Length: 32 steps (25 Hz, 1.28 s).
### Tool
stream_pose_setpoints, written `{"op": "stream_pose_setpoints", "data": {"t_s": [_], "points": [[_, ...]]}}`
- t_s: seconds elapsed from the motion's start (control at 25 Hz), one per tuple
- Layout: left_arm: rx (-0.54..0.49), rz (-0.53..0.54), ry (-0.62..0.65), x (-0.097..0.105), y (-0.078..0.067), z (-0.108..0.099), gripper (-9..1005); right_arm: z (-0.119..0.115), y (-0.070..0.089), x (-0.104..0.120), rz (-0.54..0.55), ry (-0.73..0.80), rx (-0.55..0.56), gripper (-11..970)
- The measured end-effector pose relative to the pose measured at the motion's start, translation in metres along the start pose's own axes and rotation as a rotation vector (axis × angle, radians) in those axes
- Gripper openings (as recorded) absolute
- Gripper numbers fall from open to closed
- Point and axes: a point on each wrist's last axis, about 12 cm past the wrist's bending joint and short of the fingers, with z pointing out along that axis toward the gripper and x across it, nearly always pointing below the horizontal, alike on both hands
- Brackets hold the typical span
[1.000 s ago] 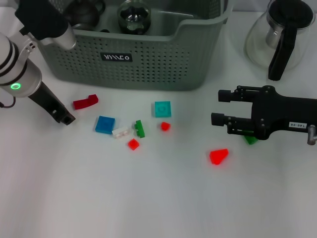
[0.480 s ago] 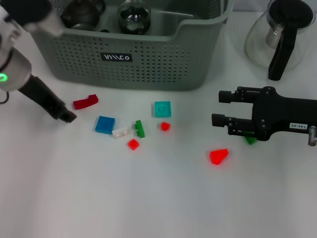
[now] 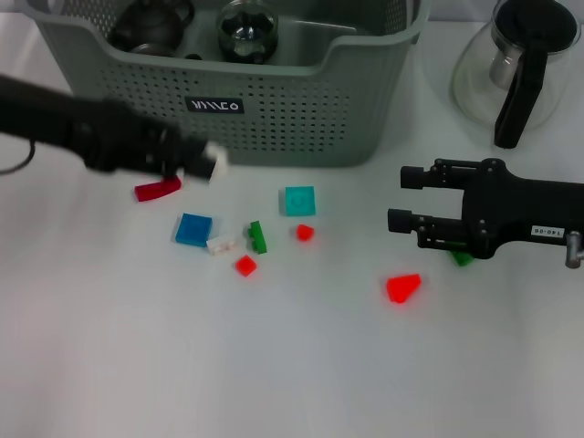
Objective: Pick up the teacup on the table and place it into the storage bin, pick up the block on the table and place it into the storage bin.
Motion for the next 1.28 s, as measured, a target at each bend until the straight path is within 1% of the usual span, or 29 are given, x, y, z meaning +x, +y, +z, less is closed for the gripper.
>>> {"op": "stream_pose_setpoints", "data": {"t_s": [0.08,0.16,0.24,0.28,0.32,0.4,0.48,0.52,0.64,0.72,0.8,0.88,0.96,1.04,1.08,1.12,1.16,1.2,1.28], "points": [[0.061,0.008,-0.107,-0.004,-0.002,-0.002,409,0.000,0.000,0.000,0.000,0.000,-0.001,675],[0.094,0.007,-0.225,-0.012,-0.005,-0.005,410,0.000,0.000,0.000,0.000,0.000,-0.001,675],[0.118,-0.011,-0.359,-0.023,-0.007,-0.010,410,0.000,0.000,0.000,-0.001,0.000,-0.002,675],[0.127,-0.021,-0.397,-0.027,-0.007,-0.012,410,0.000,0.000,0.000,-0.001,0.000,-0.002,675],[0.141,-0.047,-0.466,-0.035,-0.007,-0.015,410,0.000,0.000,0.000,-0.001,0.000,-0.002,675],[0.139,-0.117,-0.558,-0.052,-0.004,-0.019,409,0.000,0.000,0.000,-0.001,0.000,-0.003,675],[0.088,-0.172,-0.564,-0.066,0.002,-0.021,409,0.000,0.000,0.000,-0.001,0.001,-0.003,675],[0.041,-0.205,-0.553,-0.077,0.007,-0.021,409,0.000,0.000,-0.001,-0.001,0.000,-0.003,675],[-0.105,-0.249,-0.450,-0.104,0.018,-0.016,409,0.001,0.000,-0.001,-0.004,0.000,-0.005,675],[-0.214,-0.242,-0.356,-0.123,0.023,-0.010,408,0.002,0.000,-0.002,-0.006,0.001,-0.010,675],[-0.319,-0.222,-0.255,-0.136,0.027,-0.002,408,0.003,0.000,-0.002,-0.007,0.001,-0.011,675],[-0.445,-0.198,-0.133,-0.147,0.034,0.011,409,0.003,0.000,-0.002,-0.007,0.001,-0.011,674],[-0.561,-0.168,-0.038,-0.153,0.041,0.024,411,0.003,0.000,-0.002,-0.006,0.000,-0.012,674],[-0.696,-0.124,0.058,-0.154,0.050,0.041,412,0.003,0.000,-0.002,-0.006,-0.001,-0.010,674],[-0.741,-0.102,0.092,-0.154,0.053,0.048,413,0.003,0.000,-0.002,-0.006,-0.002,-0.009,674],[-0.741,-0.102,0.092,-0.154,0.053,0.048,414,0.002,0.000,-0.002,-0.006,-0.002,-0.009,674],[-0.784,-0.079,0.122,-0.153,0.056,0.054,415,0.003,0.000,-0.002,-0.005,-0.003,-0.008,674],[-0.869,-0.029,0.192,-0.150,0.062,0.068,415,0.003,0.000,-0.002,-0.005,-0.003,-0.008,674],[-0.914,-0.011,0.226,-0.147,0.065,0.076,417,0.003,0.000,-0.003,-0.005,-0.005,-0.008,674]]}}
